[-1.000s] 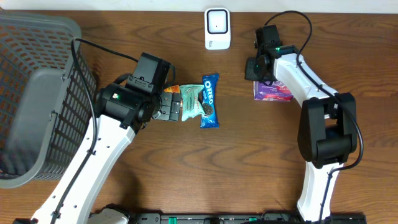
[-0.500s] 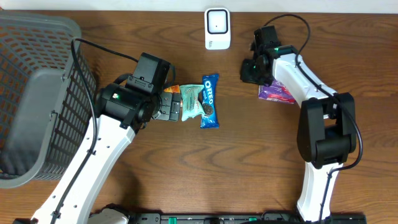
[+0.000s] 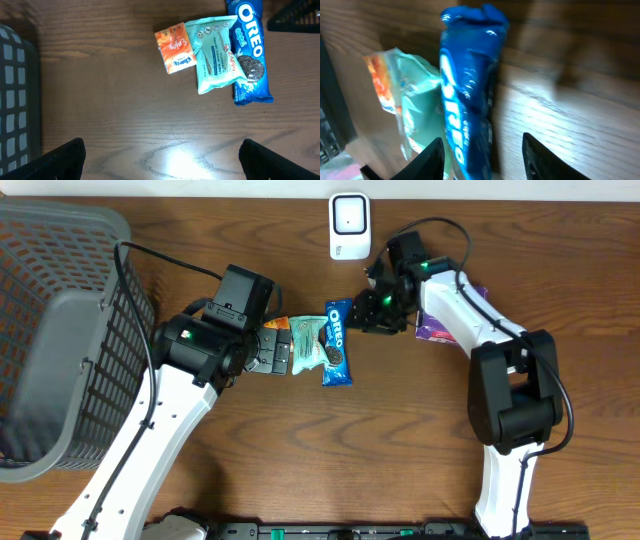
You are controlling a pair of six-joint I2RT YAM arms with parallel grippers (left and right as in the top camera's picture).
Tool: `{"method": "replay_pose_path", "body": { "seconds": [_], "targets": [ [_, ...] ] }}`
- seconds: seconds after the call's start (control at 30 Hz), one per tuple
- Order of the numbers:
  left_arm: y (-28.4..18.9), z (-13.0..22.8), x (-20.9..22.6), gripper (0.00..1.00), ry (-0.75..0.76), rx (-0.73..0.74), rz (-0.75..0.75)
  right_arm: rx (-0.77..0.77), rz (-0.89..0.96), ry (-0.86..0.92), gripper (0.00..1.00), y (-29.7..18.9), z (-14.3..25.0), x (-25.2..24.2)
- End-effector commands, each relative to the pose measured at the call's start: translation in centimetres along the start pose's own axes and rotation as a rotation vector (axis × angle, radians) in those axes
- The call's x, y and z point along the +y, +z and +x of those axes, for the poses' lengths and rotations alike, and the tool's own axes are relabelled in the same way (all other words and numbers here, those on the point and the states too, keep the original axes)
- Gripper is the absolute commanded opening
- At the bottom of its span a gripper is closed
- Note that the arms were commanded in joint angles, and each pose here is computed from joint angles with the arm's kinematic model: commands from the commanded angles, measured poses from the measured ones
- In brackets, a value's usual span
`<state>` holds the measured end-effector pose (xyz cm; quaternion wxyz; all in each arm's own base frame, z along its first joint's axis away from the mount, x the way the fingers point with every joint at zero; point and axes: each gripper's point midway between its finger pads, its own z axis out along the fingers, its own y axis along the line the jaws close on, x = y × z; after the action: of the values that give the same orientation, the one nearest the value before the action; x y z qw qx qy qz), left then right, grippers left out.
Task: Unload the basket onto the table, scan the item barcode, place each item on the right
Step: 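Lift the Oreo pack up toward the white scanner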
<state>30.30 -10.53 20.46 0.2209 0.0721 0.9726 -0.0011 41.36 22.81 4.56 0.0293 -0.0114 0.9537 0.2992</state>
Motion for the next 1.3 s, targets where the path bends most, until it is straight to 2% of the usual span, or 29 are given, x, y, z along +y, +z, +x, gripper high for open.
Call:
{"method": "replay_pose_path", "body": {
  "seconds": [0.0, 0.2, 0.27, 0.3, 0.33, 0.37, 0.57, 0.67, 0.7, 0.8, 0.93, 1.0, 1.03, 1.13, 1.17, 1.27],
  "targets": [
    [0.2, 0.1, 0.2, 0.98, -0.013, 0.006, -0.011, 0.002, -0.040, 0.019, 0.46, 0.6, 0.9, 1.1],
    [0.2, 0.1, 0.2, 0.98, -0.013, 0.006, -0.011, 0.000, -0.047, 0.047, 0.45, 3.2, 2.5, -0.2],
    [0.2, 0.1, 0.2, 0.98, -0.013, 0.006, -0.011, -0.003, -0.049, 0.043, 0.42, 3.5, 2.6, -0.4],
    [0.2, 0.1, 0.2, 0.98, -0.013, 0.006, -0.011, -0.008, -0.052, 0.037, 0.30, 3.6, 2.5, -0.4],
    [0.2, 0.1, 0.2, 0.98, -0.013, 0.006, -0.011, -0.015, -0.055, 0.032, 0.11, 3.5, 2.4, -0.3],
    [0.2, 0.1, 0.2, 0.98, -0.013, 0.006, -0.011, -0.019, -0.057, 0.029, 0.01, 3.5, 2.3, -0.3],
    [0.2, 0.1, 0.2, 0.98, -0.013, 0.006, -0.011, -0.109, -0.042, -0.006, 0.02, 0.4, 0.0, 0.2],
    [0.2, 0.1, 0.2, 0.98, -0.013, 0.006, -0.011, -0.228, 0.146, -0.001, 0.01, -3.4, -1.9, -1.3],
    [0.2, 0.1, 0.2, 0.98, -0.013, 0.006, -0.011, -0.304, 0.300, -0.008, 0.01, -6.4, -2.7, -2.6],
    [0.2, 0.1, 0.2, 0.98, -0.013, 0.006, -0.011, -0.410, 0.539, -0.036, 0.01, -11.0, -3.4, -4.1],
    [0.2, 0.1, 0.2, 0.98, -0.013, 0.006, -0.011, -0.424, 0.730, -0.069, 0.02, -12.4, -2.8, -5.8],
    [0.2, 0.1, 0.2, 0.98, -0.013, 0.006, -0.011, -0.366, 0.704, -0.078, 0.01, -10.8, -2.0, -5.7],
    [0.2, 0.1, 0.2, 0.98, -0.013, 0.006, -0.011, -0.342, 0.664, -0.079, 0.13, -10.0, -1.8, -5.3],
    [0.2, 0.1, 0.2, 0.98, -0.013, 0.006, -0.011, -0.232, 0.453, -0.078, 0.64, -6.4, -0.7, -3.2],
    [0.2, 0.1, 0.2, 0.98, -0.013, 0.006, -0.011, -0.197, 0.398, -0.072, 0.71, -5.4, -0.3, -2.8],
    [0.2, 0.1, 0.2, 0.98, -0.013, 0.006, -0.011, -0.097, 0.298, -0.042, 0.72, -2.6, 0.8, -2.9]
  ]
}}
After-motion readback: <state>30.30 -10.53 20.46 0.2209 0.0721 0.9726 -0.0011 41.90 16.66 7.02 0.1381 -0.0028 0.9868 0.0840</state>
